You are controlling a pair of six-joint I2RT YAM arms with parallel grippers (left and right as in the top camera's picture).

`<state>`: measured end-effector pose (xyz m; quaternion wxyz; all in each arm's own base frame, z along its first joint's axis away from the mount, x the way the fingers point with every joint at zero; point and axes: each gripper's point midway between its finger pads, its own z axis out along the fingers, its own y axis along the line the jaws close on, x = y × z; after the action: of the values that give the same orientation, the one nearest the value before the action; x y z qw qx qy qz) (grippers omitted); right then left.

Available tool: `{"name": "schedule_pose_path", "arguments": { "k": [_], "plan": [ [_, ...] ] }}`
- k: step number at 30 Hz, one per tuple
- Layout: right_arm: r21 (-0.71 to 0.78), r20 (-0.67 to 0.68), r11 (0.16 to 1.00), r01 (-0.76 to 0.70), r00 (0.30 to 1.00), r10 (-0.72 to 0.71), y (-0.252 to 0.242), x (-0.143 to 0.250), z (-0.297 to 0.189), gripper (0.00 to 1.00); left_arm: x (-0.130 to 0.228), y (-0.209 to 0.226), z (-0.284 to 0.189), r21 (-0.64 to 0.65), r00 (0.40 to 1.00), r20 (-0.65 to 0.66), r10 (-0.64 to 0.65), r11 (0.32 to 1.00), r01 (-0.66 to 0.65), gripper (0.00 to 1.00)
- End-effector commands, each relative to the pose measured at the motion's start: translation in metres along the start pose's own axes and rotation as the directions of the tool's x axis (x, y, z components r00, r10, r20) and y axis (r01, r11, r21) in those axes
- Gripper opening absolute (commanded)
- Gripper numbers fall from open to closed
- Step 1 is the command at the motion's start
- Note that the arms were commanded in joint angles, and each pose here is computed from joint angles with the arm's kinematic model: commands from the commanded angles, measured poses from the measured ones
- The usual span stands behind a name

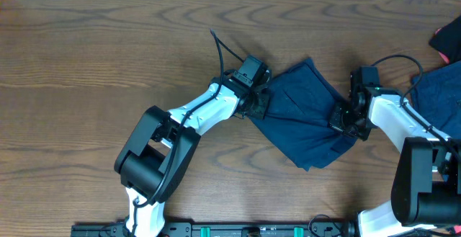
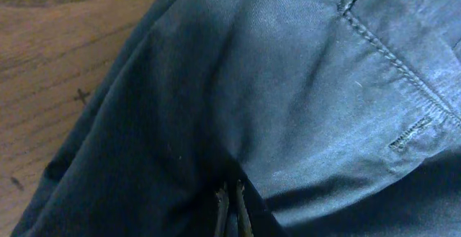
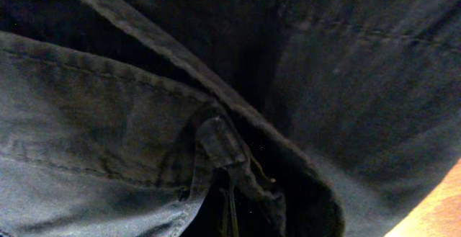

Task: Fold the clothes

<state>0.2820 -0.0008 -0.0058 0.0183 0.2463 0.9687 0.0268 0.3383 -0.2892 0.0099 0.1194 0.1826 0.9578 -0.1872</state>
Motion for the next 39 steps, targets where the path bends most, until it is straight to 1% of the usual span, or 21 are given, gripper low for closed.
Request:
{"name": "schedule_pose_path", "arguments": {
  "k": [1, 3, 6, 8, 10, 11, 13, 14, 15, 16, 18, 21, 22, 24, 26, 29, 31, 34, 35, 38, 39],
  "plan": [
    [0.1, -0.069, 0.995, 0.001, 0.998, 0.006, -0.027, 0.019, 0.017, 0.01, 0.0, 0.017, 0.001, -0.038, 1.0, -0.008, -0.005, 0.999, 0.005, 0.1],
    [0.034, -0.094, 0.998, 0.045, 0.995, -0.041, -0.015, 0.02, 0.012, 0.01, -0.008, 0.023, -0.011, -0.041, 1.0, 0.016, -0.022, 0.999, 0.022, 0.11],
    [-0.133, -0.087, 0.978, 0.16, 0.981, -0.172, 0.016, 0.017, -0.007, 0.01, -0.02, 0.031, -0.04, -0.042, 0.996, 0.069, -0.049, 0.998, 0.052, 0.14],
    [-0.248, -0.034, 0.939, 0.237, 0.967, -0.253, 0.038, 0.012, -0.03, 0.01, -0.028, 0.033, -0.064, -0.038, 0.992, 0.109, -0.059, 0.997, 0.064, 0.16],
    [-0.371, 0.049, 0.873, 0.317, 0.945, -0.322, 0.063, 0.008, -0.058, 0.01, -0.032, 0.029, -0.084, -0.026, 0.988, 0.14, -0.058, 0.998, 0.063, 0.17],
    [-0.42, 0.101, 0.839, 0.347, 0.936, -0.336, 0.075, 0.005, -0.073, 0.01, -0.033, 0.026, -0.095, -0.02, 0.987, 0.154, -0.054, 0.998, 0.058, 0.23],
    [-0.462, 0.188, 0.797, 0.389, 0.921, -0.34, 0.088, -0.003, -0.093, 0.01, -0.032, 0.02, -0.105, -0.017, 0.986, 0.162, -0.047, 0.999, 0.05, 0.3],
    [-0.467, 0.233, 0.787, 0.404, 0.915, -0.331, 0.094, -0.007, -0.103, 0.01, -0.032, 0.017, -0.108, -0.016, 0.985, 0.168, -0.04, 0.999, 0.044, 0.38],
    [-0.46, 0.249, 0.792, 0.401, 0.915, -0.318, 0.095, -0.011, -0.105, 0.01, -0.032, 0.018, -0.108, -0.022, 0.984, 0.171, -0.04, 0.999, 0.044, 0.43],
    [-0.449, 0.252, 0.806, 0.386, 0.92, -0.301, 0.094, -0.013, -0.105, 0.01, -0.034, 0.02, -0.108, -0.033, 0.984, 0.177, -0.039, 0.998, 0.045, 0.45],
    [-0.416, 0.202, 0.856, 0.305, 0.949, -0.24, 0.087, -0.012, -0.097, 0.01, -0.034, 0.034, -0.104, -0.101, 0.983, 0.179, -0.039, 0.993, 0.058, 0.46],
    [-0.325, 0.045, 0.934, 0.15, 0.989, -0.144, 0.066, 0.007, -0.074, 0.01, -0.03, 0.055, -0.09, -0.199, 0.987, 0.156, -0.03, 0.978, 0.061, 0.46],
    [-0.251, -0.012, 0.963, 0.094, 0.995, -0.101, 0.052, 0.015, -0.063, 0.01, -0.027, 0.059, -0.084, -0.212, 0.99, 0.14, -0.033, 0.975, 0.063, 0.46],
    [-0.118, -0.06, 0.993, 0.01, 0.998, -0.017, 0.028, 0.022, -0.047, 0.01, -0.023, 0.062, -0.074, -0.218, 0.993, 0.112, -0.036, 0.974, 0.06, 0.46],
    [-0.016, -0.067, 0.999, -0.034, 0.997, 0.033, 0.009, 0.024, -0.029, 0.01, -0.017, 0.066, -0.065, -0.225, 0.996, 0.083, -0.038, 0.973, 0.056, 0.46],
    [0.096, -0.063, 0.991, -0.096, 0.993, 0.102, -0.016, 0.02, -0.007, 0.01, -0.013, 0.068, -0.06, -0.229, 0.997, 0.064, -0.044, 0.972, 0.058, 0.45],
    [0.139, -0.039, 0.982, -0.126, 0.99, 0.132, -0.029, 0.008, 0.005, 0.05, -0.014, 0.068, -0.061, -0.229, 0.997, 0.066, -0.043, 0.972, 0.058, 0.45],
    [0.077, 0.02, 0.984, -0.16, 0.987, 0.159, -0.032, -0.024, 0.015, 0.04, -0.014, 0.067, -0.061, -0.227, 0.997, 0.067, -0.044, 0.972, 0.058, 0.45],
    [0.016, 0.054, 0.988, -0.151, 0.987, 0.149, -0.026, -0.04, 0.018, 0.02, -0.014, 0.067, -0.061, -0.224, 0.997, 0.067, -0.044, 0.973, 0.058, 0.46],
    [-0.147, 0.135, 0.985, -0.095, 0.984, 0.115, -0.001, -0.07, 0.016, 0.02, -0.015, 0.067, -0.061, -0.223, 0.997, 0.071, -0.043, 0.973, 0.057, 0.46],
    [-0.176, 0.162, 0.981, -0.078, 0.981, 0.107, 0.005, -0.077, 0.013, 0.02, -0.015, 0.067, -0.061, -0.223, 0.997, 0.072, -0.042, 0.973, 0.057, 0.46]
  ]
}}
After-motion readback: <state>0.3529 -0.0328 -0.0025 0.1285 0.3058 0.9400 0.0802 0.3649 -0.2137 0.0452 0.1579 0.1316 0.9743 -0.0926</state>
